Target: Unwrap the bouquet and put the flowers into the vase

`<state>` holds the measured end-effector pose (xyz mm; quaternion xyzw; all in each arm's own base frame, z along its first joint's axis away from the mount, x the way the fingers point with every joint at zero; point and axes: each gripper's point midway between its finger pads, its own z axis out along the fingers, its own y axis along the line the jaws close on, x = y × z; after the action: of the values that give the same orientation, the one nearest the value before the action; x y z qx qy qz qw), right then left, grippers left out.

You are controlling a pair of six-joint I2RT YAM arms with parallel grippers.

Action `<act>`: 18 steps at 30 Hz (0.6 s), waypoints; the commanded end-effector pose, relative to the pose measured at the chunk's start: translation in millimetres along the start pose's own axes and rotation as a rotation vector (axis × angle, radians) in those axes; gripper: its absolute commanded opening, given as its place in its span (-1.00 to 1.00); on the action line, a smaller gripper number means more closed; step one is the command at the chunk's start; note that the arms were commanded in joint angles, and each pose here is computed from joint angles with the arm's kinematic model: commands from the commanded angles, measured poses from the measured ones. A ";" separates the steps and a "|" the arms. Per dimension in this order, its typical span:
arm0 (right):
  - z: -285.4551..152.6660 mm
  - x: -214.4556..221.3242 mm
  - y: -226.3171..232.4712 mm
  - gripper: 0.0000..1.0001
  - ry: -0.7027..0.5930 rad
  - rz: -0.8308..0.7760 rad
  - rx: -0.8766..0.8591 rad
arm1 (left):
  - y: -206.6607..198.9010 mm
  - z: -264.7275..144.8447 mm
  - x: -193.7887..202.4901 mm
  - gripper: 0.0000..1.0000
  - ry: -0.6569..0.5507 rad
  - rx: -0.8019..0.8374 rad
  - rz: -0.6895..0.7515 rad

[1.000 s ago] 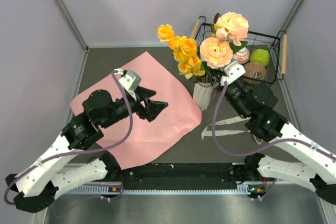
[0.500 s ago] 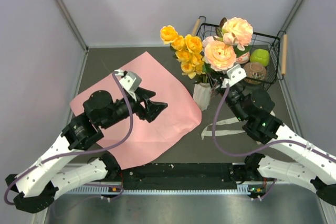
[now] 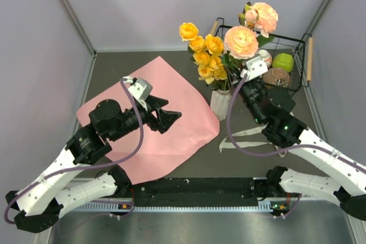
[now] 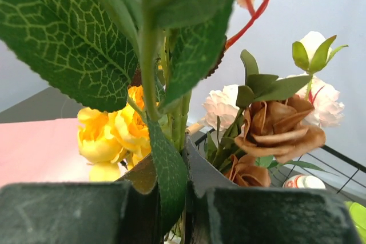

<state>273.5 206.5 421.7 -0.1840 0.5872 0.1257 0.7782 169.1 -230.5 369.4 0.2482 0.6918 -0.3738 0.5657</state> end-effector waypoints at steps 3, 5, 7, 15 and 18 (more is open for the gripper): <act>4.8 26.4 -7.8 -0.98 0.142 -0.010 0.054 | -0.7 -2.5 -6.8 0.50 -0.034 0.000 -0.008; 4.8 33.8 -7.5 -0.99 0.155 0.004 0.057 | 0.3 -3.9 -6.7 0.50 -0.037 -0.005 -0.008; 4.9 38.4 -9.2 -1.00 0.164 0.007 0.065 | 0.5 -4.0 -6.0 0.50 -0.034 -0.006 -0.008; 5.1 61.9 -12.1 -1.00 0.224 -0.041 0.086 | -1.0 -3.6 -5.3 0.50 -0.031 0.001 -0.015; -0.4 70.1 -5.5 -1.00 0.225 -0.038 0.045 | -0.8 -5.0 -4.4 0.50 -0.032 0.000 -0.018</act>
<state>290.4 198.4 413.3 -0.1529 0.6196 0.1051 0.7627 167.3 -228.5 367.5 0.2468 0.6931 -0.3745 0.5643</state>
